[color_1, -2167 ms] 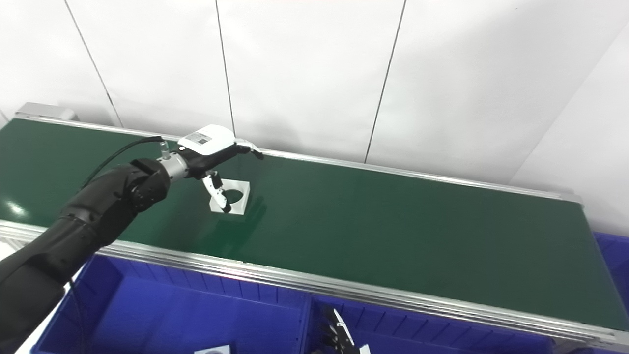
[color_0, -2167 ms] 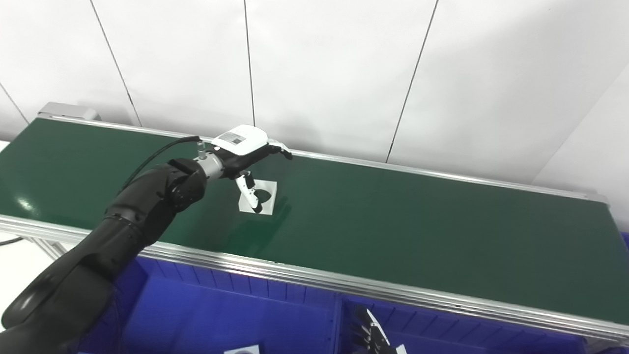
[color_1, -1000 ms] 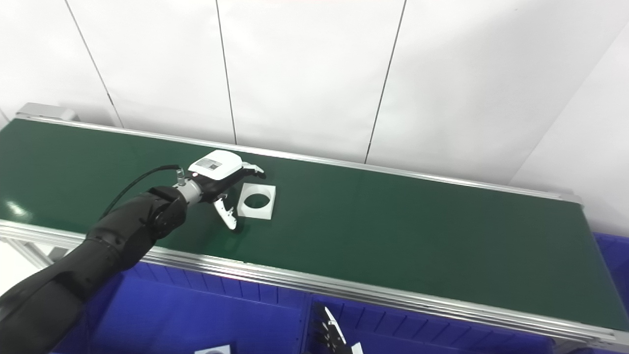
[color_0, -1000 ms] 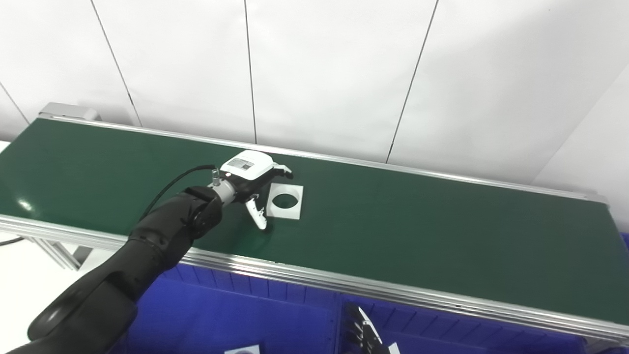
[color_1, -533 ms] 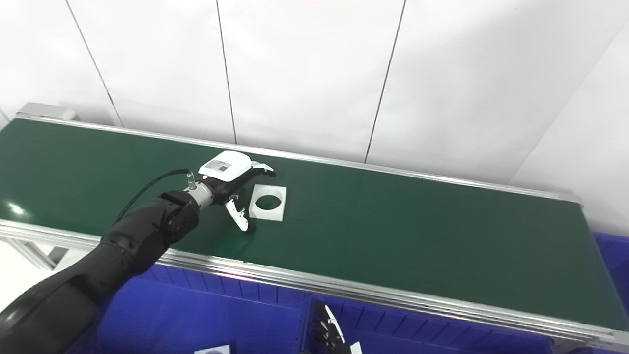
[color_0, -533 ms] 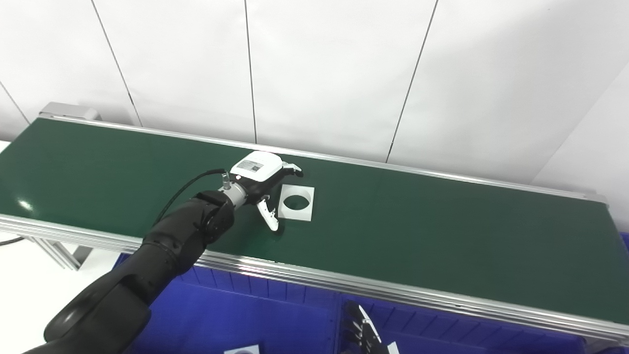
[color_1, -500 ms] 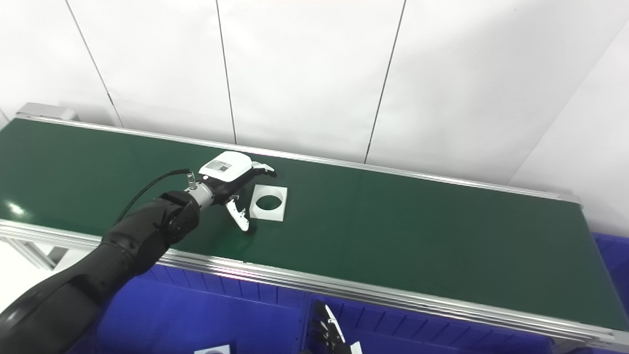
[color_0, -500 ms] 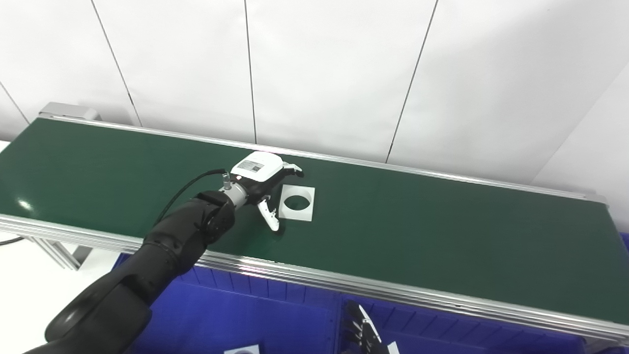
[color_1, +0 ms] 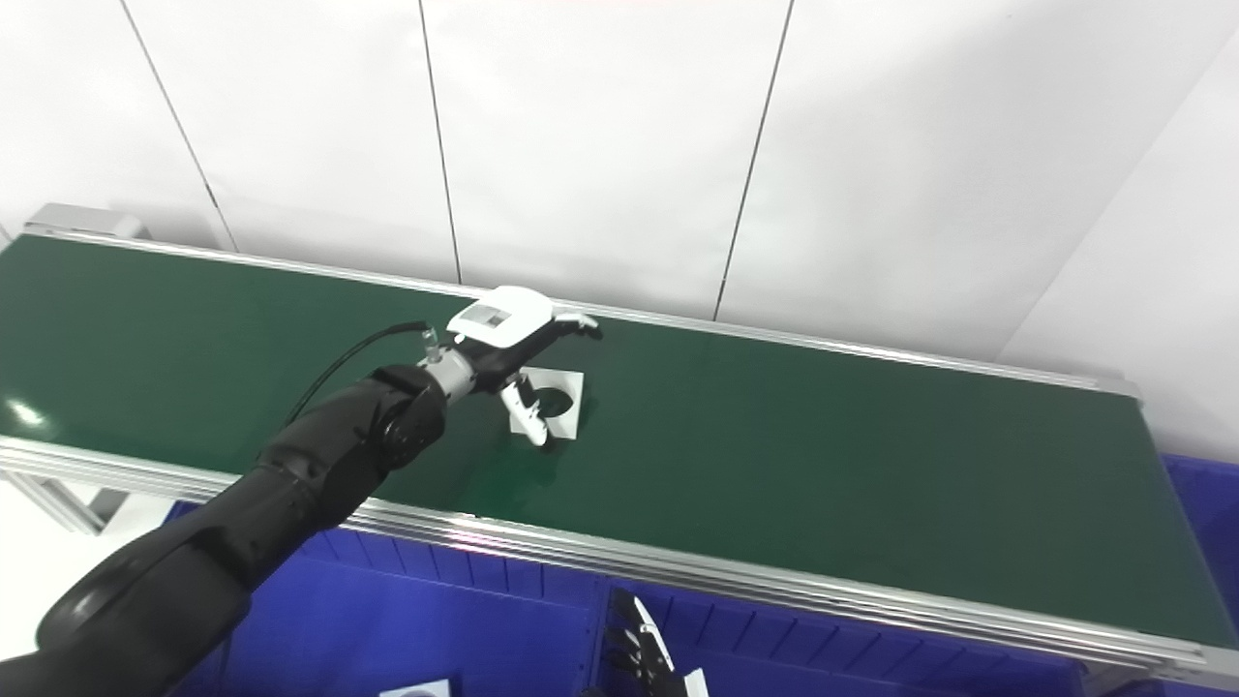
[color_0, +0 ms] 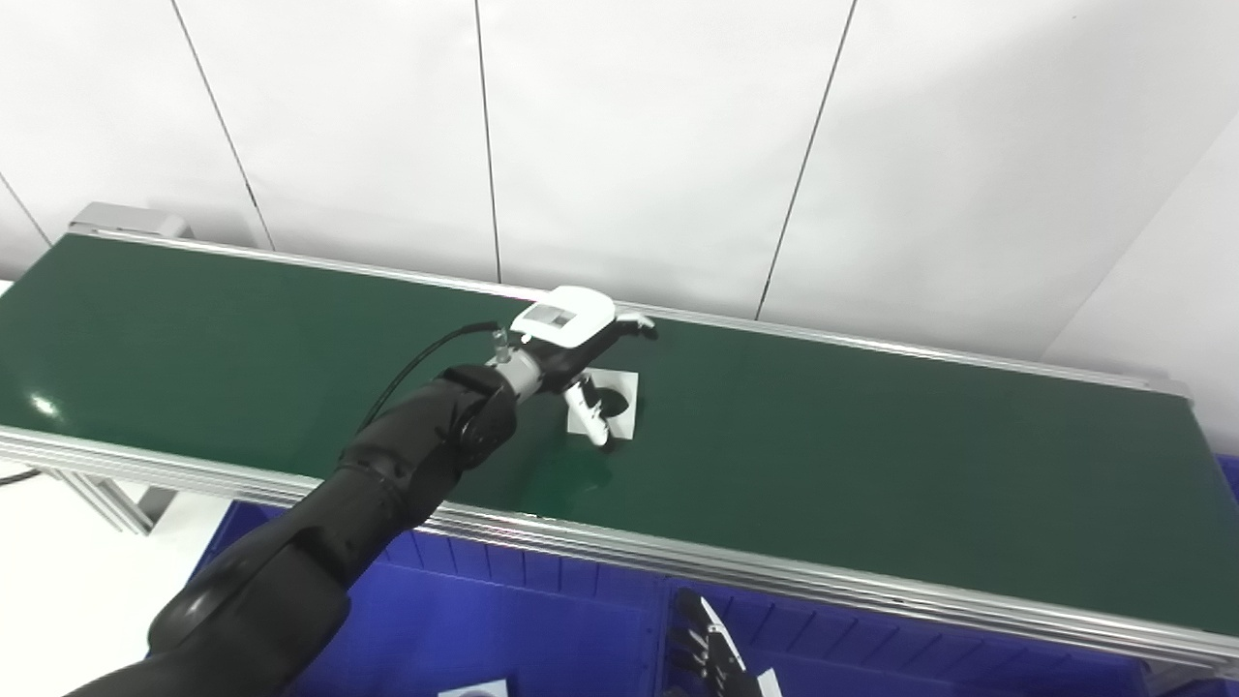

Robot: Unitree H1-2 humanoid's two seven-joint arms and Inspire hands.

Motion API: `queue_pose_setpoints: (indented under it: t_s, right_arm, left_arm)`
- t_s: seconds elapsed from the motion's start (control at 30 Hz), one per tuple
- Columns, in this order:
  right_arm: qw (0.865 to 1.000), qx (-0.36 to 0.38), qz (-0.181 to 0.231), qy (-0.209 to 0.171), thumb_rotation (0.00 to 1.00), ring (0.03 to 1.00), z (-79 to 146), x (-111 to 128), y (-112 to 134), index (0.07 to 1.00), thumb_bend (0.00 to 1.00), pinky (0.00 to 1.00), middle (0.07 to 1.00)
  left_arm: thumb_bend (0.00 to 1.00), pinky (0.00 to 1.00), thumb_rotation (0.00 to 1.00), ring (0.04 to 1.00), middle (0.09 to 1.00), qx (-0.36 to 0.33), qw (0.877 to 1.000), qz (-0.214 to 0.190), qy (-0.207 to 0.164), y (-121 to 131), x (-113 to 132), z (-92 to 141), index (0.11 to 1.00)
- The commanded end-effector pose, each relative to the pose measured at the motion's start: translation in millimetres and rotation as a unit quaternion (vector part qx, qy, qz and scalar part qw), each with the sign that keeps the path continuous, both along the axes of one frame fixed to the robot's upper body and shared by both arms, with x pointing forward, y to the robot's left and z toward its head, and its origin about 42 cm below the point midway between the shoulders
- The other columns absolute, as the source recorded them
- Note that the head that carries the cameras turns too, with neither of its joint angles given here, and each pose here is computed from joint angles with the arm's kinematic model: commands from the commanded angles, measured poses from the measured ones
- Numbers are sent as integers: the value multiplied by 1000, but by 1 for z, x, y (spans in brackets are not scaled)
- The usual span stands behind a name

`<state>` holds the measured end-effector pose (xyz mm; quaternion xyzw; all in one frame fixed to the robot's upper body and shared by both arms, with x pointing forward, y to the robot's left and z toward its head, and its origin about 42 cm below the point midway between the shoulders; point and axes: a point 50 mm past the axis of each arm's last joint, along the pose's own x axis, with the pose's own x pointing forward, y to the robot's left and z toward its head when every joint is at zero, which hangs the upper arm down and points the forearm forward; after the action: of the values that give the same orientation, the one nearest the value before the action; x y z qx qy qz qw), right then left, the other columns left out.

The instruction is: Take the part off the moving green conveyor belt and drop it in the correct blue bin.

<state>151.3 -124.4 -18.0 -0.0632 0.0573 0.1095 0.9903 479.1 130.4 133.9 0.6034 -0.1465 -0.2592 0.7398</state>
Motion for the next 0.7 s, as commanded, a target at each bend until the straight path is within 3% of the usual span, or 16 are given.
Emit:
queue_pose_setpoints:
  t_s: [0.0, 0.3, 0.67]
  right_arm:
    - [999, 30, 15, -38, 824, 909, 13, 5, 22, 921, 865, 843, 945]
    - [999, 32, 23, -38, 825, 945, 13, 9, 29, 926, 877, 873, 963]
    - [998, 32, 32, -47, 822, 937, 16, 7, 46, 933, 863, 855, 959]
  left_arm:
    - [1000, 608, 208, 781, 827, -22, 998, -34, -56, -21, 14, 41, 812]
    - [1000, 592, 205, 761, 813, -12, 994, -73, -78, -43, 24, 70, 808]
    - [1000, 600, 193, 754, 807, 7, 995, -74, -67, -46, 27, 57, 796]
